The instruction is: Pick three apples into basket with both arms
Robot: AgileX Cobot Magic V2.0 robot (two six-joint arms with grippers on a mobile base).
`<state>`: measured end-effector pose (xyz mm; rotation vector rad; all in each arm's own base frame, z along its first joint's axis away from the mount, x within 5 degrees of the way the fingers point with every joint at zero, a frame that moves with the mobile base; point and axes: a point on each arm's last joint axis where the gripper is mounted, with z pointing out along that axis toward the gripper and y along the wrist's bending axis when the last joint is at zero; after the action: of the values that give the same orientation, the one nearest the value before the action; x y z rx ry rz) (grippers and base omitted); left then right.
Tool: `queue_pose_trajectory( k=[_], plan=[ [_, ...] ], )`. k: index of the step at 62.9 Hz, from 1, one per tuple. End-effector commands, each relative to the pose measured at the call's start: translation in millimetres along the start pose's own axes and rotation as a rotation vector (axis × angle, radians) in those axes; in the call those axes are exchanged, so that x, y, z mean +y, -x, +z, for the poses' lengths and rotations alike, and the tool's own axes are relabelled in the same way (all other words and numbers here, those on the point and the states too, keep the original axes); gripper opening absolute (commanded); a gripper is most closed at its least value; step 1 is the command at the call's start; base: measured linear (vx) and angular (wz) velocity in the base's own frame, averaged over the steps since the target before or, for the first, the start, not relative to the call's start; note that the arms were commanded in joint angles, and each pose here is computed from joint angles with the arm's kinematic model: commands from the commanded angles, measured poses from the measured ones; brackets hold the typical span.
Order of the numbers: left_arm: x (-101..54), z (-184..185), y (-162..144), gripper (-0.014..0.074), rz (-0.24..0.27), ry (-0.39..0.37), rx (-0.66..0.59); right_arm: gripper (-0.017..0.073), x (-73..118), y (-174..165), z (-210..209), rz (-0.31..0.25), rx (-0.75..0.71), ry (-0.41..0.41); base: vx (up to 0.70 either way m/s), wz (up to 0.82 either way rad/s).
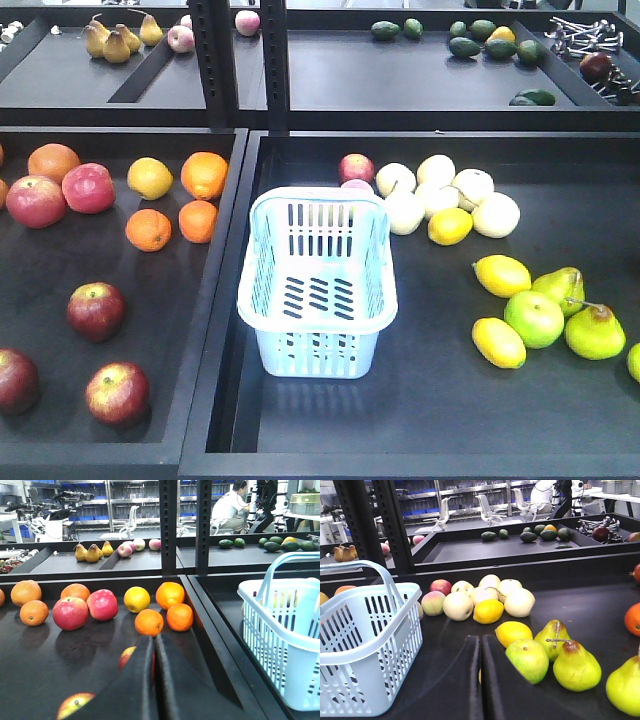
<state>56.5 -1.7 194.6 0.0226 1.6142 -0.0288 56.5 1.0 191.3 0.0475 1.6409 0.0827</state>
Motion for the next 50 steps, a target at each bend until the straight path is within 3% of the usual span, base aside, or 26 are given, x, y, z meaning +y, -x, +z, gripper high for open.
queue_pose_trajectory(
  k=[1,50],
  plan=[
    [-0.4,-1.2,5.9,-0.0006,-0.013,-0.004,-0.086,-0.0007,0.5,3.6,-0.5,-0.011,-0.077,0.005,0.05,0.03],
    [-0.4,-1.2,5.9,-0.0006,-0.013,-0.004,-0.086,-0.0007,0.5,3.6,-0.5,-0.011,-0.077,0.005,0.04,0.00]
  ],
)
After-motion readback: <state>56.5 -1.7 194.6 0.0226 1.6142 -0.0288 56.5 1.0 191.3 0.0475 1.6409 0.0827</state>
